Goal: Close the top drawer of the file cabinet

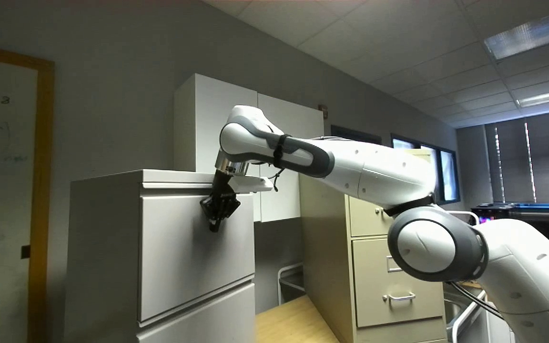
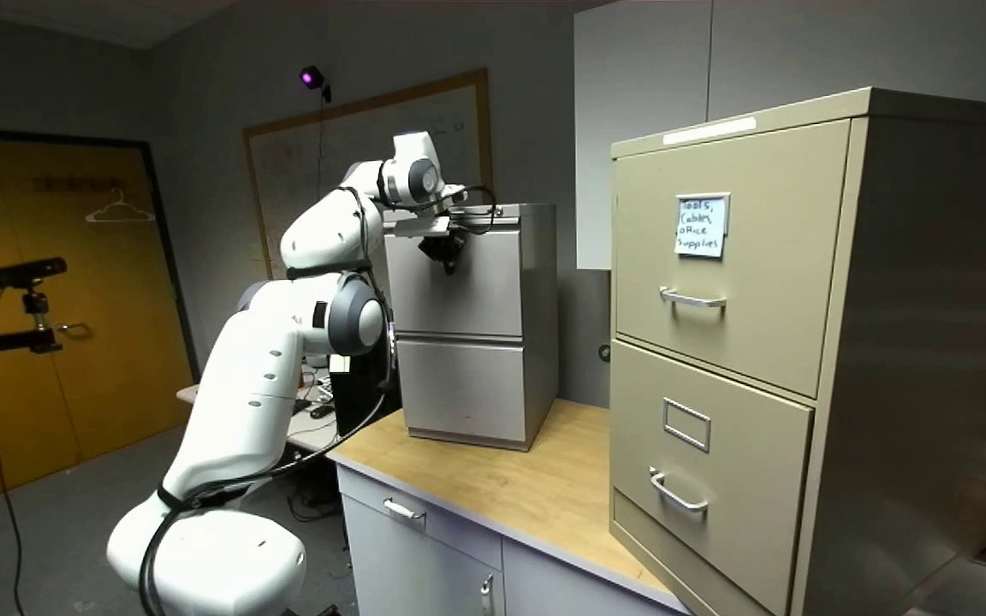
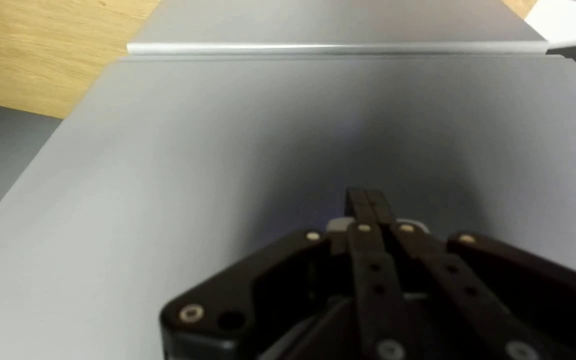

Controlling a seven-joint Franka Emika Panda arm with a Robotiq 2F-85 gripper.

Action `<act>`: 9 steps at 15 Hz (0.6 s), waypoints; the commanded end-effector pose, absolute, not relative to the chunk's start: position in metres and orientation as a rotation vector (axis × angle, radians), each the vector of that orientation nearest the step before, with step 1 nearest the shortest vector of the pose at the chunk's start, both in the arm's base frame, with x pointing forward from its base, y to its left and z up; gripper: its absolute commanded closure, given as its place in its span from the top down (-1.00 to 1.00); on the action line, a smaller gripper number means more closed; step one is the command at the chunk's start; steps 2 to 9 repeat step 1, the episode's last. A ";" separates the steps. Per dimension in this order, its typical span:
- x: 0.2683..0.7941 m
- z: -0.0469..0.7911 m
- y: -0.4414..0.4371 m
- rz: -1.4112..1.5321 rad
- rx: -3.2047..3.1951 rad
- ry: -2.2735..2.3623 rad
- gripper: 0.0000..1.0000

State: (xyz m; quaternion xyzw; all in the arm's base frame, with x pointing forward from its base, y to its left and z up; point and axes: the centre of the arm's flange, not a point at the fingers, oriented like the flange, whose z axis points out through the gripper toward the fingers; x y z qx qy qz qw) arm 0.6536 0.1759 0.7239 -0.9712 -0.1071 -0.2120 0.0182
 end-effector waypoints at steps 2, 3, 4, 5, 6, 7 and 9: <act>0.701 0.751 0.169 -0.660 -2.998 -0.294 -1.00; 0.701 0.751 0.169 -0.660 -2.998 -0.294 -1.00; 0.701 0.751 0.169 -0.660 -2.998 -0.294 -1.00; 0.701 0.751 0.169 -0.660 -2.998 -0.294 -1.00; 0.701 0.751 0.169 -0.660 -2.998 -0.294 -1.00; 0.701 0.751 0.169 -0.660 -2.998 -0.294 -1.00; 0.701 0.751 0.169 -0.660 -2.998 -0.294 -1.00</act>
